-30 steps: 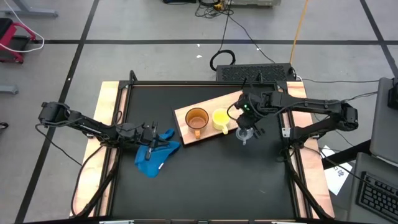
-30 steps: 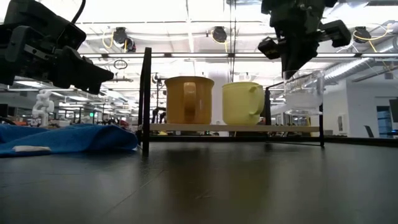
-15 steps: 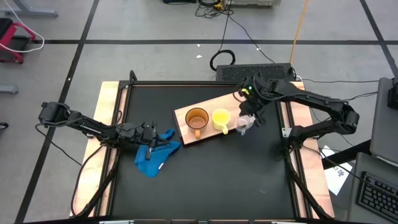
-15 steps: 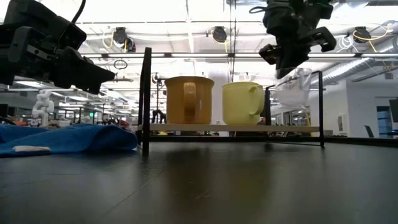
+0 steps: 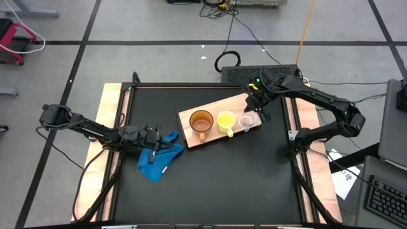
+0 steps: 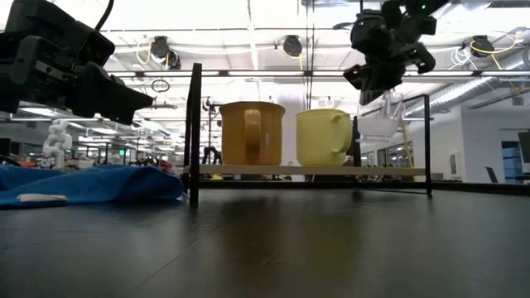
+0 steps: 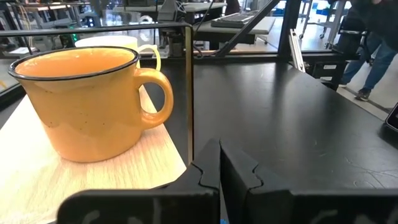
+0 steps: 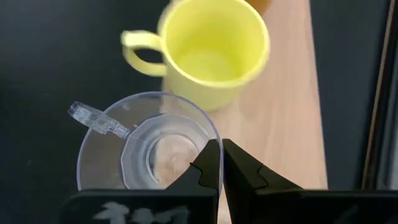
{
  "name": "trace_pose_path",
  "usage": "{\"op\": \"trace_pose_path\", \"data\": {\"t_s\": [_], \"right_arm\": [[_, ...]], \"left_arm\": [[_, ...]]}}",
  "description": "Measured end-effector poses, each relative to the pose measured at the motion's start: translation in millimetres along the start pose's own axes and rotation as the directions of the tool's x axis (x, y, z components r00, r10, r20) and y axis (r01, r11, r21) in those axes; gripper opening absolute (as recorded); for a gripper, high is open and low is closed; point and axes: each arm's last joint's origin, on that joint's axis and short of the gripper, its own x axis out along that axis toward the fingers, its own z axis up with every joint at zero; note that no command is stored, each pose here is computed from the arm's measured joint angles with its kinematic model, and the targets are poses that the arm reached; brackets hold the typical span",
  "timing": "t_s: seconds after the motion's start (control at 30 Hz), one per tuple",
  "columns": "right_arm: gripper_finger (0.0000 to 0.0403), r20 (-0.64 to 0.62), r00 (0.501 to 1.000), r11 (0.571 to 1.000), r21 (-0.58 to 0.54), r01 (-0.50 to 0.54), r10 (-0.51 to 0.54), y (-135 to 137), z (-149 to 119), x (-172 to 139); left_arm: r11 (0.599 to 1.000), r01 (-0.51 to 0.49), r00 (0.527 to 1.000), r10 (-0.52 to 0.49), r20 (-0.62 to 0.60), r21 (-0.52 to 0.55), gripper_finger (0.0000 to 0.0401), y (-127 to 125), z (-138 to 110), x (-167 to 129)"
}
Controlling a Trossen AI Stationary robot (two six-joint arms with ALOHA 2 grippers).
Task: Stack small to large cups/mugs on shelf
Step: Put the transparent mug on the shelf aligned with the yellow mug
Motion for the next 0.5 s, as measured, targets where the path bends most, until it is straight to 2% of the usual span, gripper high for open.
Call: {"op": "trace_pose_path", "data": {"t_s": [0.5], "right_arm": [[0.0000, -0.037, 0.997, 0.995, 0.065, -0.069, 0.072, -19.5, -15.9, 27.0]], "left_arm": [[1.000, 0.001, 1.000, -0.001, -0.001, 0.001, 0.0007, 0.0, -0.1, 0.0]]}}
